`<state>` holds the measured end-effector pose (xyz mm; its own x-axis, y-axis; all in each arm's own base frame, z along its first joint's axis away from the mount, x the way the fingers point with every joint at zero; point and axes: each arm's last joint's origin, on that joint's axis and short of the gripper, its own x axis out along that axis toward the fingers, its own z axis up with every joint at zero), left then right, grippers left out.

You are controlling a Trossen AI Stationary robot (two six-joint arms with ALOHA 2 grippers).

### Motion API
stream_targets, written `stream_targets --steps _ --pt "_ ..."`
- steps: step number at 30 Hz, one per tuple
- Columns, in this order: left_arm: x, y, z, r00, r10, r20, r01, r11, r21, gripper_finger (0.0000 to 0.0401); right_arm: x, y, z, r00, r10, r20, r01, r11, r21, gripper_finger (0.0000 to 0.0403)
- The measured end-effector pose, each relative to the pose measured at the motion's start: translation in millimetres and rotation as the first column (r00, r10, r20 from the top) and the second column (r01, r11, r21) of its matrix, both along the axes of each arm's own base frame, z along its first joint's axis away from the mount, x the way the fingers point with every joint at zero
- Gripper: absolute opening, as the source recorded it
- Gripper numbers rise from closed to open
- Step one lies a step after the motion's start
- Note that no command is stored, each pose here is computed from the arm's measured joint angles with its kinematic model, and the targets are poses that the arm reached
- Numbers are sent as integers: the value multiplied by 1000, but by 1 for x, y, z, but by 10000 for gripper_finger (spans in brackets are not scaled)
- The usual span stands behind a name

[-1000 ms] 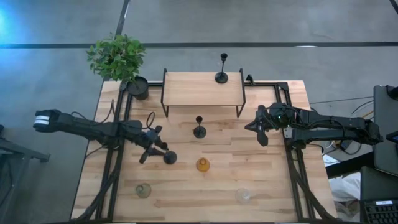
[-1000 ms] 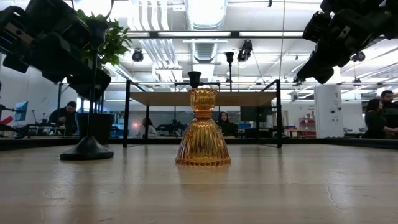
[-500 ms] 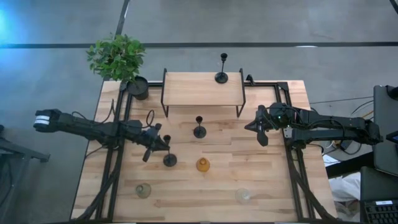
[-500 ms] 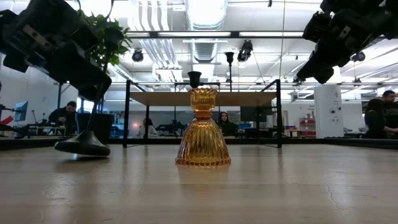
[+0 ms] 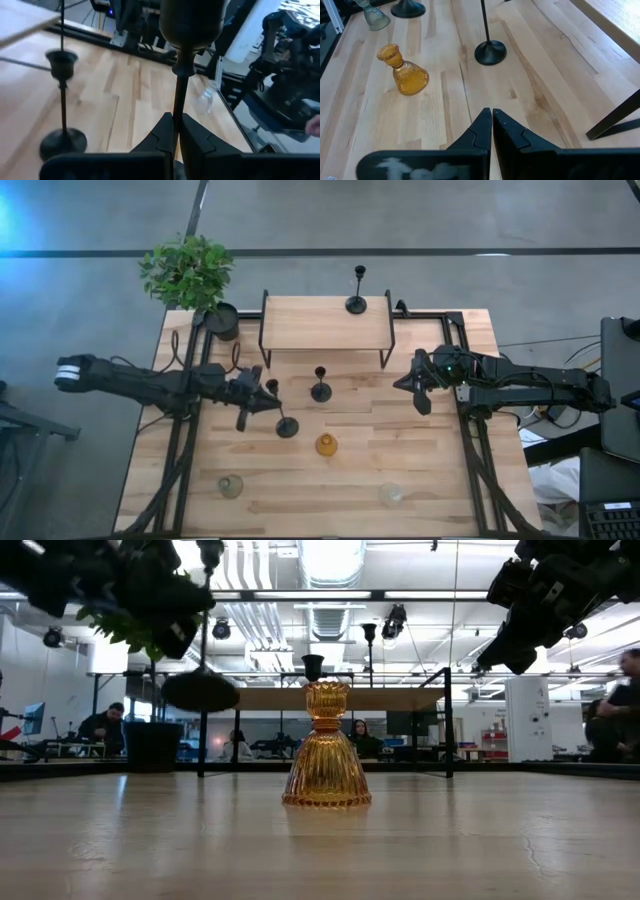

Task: Pick & Place candle stick holders
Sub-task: Put the left black candle holder on the shelf

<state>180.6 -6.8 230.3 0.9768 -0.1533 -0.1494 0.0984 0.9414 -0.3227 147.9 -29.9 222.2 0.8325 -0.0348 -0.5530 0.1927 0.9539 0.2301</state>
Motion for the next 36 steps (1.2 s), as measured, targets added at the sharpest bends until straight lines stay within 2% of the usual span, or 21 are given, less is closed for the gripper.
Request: stream_targets --steps 8,14,19,29,36 --pt "24 2 46 995 83 -49 -76 988 133 16 0 0 0 1000 0 0 0 1000 0 13" --pt "42 7 91 987 153 43 -159 965 208 16 0 0 0 1000 0 0 0 1000 0 13" --pt "54 20 115 977 208 37 -211 951 227 16 0 0 0 1000 0 0 0 1000 0 13" --pt "78 68 127 940 341 11 -331 903 274 15 0 0 0 1000 0 -1 0 1000 0 13" --pt "92 109 131 925 380 12 -366 881 302 15 0 0 0 1000 0 0 0 1000 0 13"
